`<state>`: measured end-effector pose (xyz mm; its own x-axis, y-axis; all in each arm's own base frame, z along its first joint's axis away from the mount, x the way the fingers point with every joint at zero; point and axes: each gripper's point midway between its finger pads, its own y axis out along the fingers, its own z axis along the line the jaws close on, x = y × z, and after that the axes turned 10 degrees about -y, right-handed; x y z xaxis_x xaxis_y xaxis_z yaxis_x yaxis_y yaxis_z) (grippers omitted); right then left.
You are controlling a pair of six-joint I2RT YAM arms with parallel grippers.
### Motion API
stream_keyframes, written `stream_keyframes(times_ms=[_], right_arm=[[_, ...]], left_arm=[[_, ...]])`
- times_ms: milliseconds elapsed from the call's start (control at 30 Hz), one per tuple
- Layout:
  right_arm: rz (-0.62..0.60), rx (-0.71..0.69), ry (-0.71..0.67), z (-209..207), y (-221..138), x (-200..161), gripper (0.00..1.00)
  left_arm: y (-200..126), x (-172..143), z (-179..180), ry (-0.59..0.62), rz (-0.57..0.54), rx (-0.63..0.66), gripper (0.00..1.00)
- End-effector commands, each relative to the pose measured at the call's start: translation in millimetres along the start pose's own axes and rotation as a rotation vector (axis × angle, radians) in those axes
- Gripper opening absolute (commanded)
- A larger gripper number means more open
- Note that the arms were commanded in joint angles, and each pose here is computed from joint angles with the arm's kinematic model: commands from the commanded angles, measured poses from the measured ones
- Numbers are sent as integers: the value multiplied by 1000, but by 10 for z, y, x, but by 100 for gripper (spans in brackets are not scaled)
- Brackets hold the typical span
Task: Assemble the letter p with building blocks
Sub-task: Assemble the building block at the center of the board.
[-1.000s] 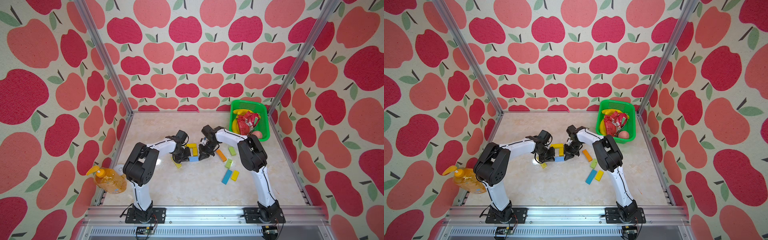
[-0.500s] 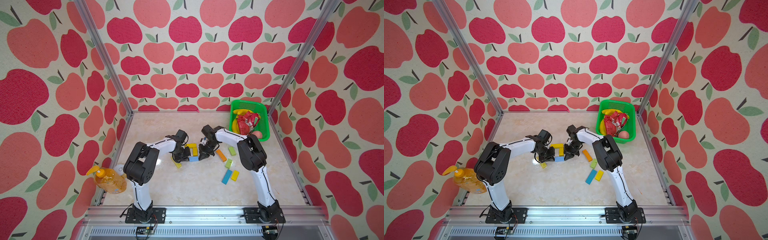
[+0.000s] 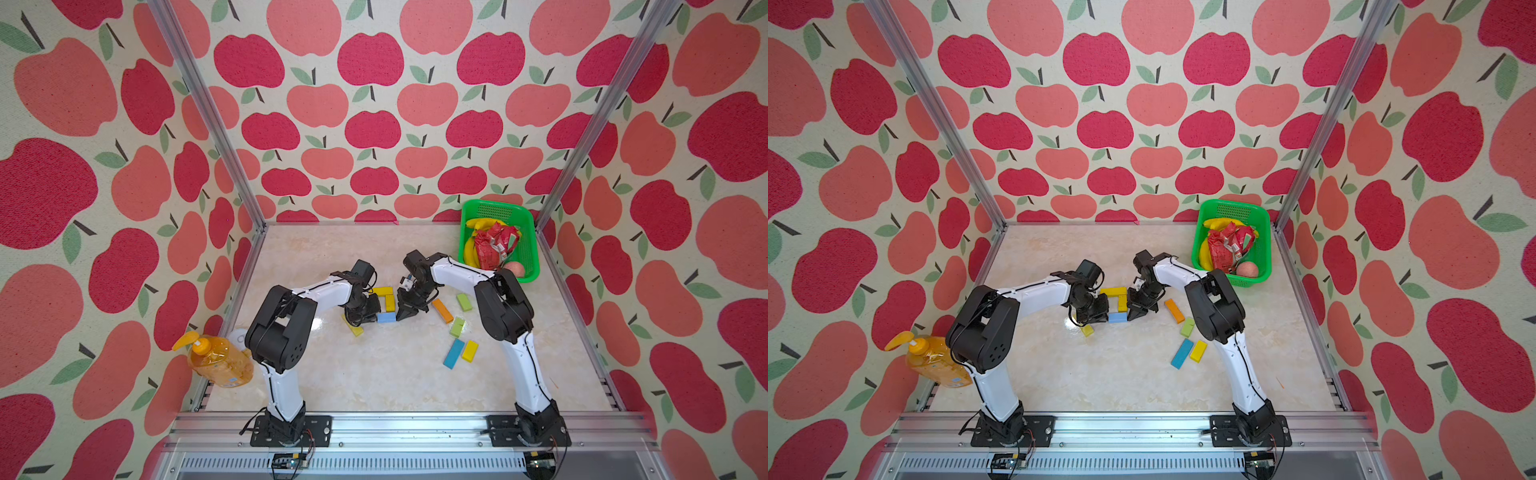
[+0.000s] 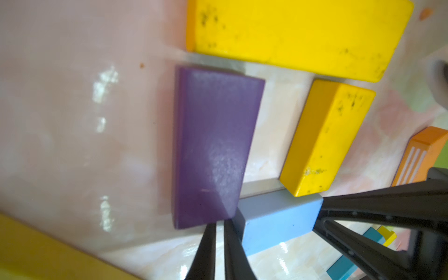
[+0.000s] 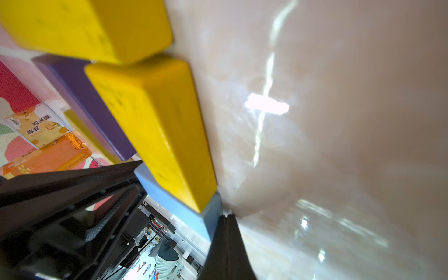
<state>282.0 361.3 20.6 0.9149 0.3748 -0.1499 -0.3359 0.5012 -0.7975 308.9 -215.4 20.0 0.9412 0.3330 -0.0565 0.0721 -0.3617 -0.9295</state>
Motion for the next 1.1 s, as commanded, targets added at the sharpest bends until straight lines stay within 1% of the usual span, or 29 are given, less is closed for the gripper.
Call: stream_keyframes(times_ms=[0, 267, 633, 1067], right_arm=[[6, -33, -35, -50, 229, -41, 2], [7, -20, -24, -51, 216, -84, 2], [15, -21, -17, -67, 165, -214, 3], [5, -1, -11, -70, 106, -174, 4]], left_arm=[[14, -119, -26, 26, 5, -14, 11], [66, -149, 33, 21, 7, -4, 10], [77, -100, -30, 25, 8, -21, 10], [82, -85, -125, 31, 14, -53, 9]])
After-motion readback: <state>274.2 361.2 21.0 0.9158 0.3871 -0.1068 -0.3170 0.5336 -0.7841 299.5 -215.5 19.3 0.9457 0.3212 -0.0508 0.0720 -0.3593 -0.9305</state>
